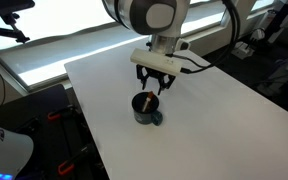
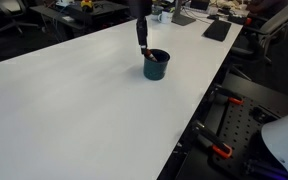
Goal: Put the marker on the table
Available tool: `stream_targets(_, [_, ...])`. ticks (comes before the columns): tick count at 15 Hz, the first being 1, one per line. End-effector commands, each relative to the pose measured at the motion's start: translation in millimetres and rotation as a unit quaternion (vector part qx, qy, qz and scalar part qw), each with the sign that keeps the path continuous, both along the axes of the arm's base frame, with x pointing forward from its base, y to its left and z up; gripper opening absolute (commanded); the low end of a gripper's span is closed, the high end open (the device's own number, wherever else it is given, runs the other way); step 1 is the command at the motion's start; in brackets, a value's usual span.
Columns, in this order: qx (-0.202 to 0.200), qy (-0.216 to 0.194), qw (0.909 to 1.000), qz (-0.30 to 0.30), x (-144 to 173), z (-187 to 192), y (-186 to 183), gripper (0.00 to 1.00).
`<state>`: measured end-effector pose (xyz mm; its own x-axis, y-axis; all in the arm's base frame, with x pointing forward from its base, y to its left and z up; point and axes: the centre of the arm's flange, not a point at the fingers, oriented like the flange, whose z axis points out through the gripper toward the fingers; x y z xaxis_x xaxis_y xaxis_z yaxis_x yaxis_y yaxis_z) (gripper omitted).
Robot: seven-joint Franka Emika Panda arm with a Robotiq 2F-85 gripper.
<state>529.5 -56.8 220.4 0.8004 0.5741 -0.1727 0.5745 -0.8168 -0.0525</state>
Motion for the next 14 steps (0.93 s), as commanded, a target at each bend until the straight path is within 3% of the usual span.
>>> stream_targets(1, [-0.002,0.01,0.9998,-0.019,-4.1,2.6,-4.9,0.44])
stream_targets(2, [-0.002,0.011,0.9997,-0.02,-4.6,2.3,-6.1,0.53])
stream_targets(6, [-0.002,0.016,0.9996,-0.024,-6.6,1.5,-8.8,0.66])
stream_targets(9, [-0.001,0.019,0.9995,-0.024,-7.3,0.2,-8.4,0.53])
stream_targets(10, [-0.001,0.02,0.9995,-0.023,-7.5,0.0,-8.0,0.34])
stream_targets(14, [0.0,0.021,0.9995,-0.024,-7.8,-0.4,-7.9,0.02])
